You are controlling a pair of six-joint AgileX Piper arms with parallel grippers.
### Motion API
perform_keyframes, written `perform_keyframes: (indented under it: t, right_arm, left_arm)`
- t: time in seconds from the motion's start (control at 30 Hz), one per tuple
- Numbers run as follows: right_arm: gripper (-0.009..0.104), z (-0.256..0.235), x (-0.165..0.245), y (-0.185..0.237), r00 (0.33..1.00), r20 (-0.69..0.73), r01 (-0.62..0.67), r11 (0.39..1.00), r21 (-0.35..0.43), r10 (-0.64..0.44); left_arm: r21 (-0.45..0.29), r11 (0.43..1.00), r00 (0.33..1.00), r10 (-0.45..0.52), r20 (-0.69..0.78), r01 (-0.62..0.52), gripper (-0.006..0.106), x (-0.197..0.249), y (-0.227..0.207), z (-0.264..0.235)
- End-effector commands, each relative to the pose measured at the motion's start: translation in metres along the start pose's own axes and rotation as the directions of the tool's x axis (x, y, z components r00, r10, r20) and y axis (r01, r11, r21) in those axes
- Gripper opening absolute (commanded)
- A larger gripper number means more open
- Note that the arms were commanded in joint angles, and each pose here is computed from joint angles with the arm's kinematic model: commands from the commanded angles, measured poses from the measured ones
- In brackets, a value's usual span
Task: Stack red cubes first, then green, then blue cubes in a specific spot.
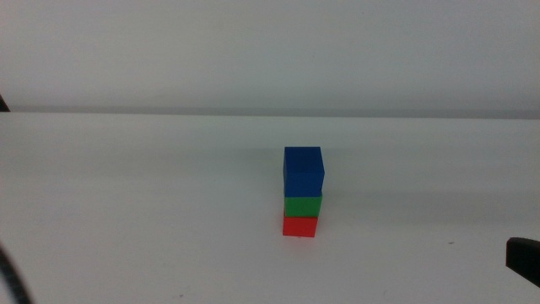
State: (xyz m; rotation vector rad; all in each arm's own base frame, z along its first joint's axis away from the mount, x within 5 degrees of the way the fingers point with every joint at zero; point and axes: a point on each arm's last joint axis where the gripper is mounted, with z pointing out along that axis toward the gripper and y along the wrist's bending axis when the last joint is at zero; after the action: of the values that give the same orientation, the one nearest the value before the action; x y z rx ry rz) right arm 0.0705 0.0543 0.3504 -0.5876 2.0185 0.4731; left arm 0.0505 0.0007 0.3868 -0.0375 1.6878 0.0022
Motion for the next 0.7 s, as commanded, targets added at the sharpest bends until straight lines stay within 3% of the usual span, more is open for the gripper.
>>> perform_keyframes:
  t: [0.0,0.17,0.37,0.67]
  right_arm:
    - [0.093,0.000,0.001,-0.001,1.000,0.006,0.004,1.000,0.013,-0.004]
    - [0.093,0.008,0.009,-0.006,0.999,0.040,0.026,0.999,0.046,-0.028]
    - [0.093,0.025,0.053,-0.027,0.960,0.203,0.136,0.956,0.260,-0.192]
    - [0.093,0.033,0.133,-0.040,0.972,0.212,-0.004,0.905,0.426,-0.096]
  left_arm:
    - [0.003,1.000,0.999,-0.010,0.036,0.010,0.091,0.009,0.000,0.008]
    - [-0.001,1.000,0.997,-0.016,0.075,0.016,0.091,0.043,0.002,0.031]
    - [-0.006,1.000,0.998,-0.017,0.065,0.018,0.091,0.106,0.003,0.032]
    - [-0.005,1.000,0.995,-0.017,0.096,0.017,0.091,0.165,0.004,0.020]
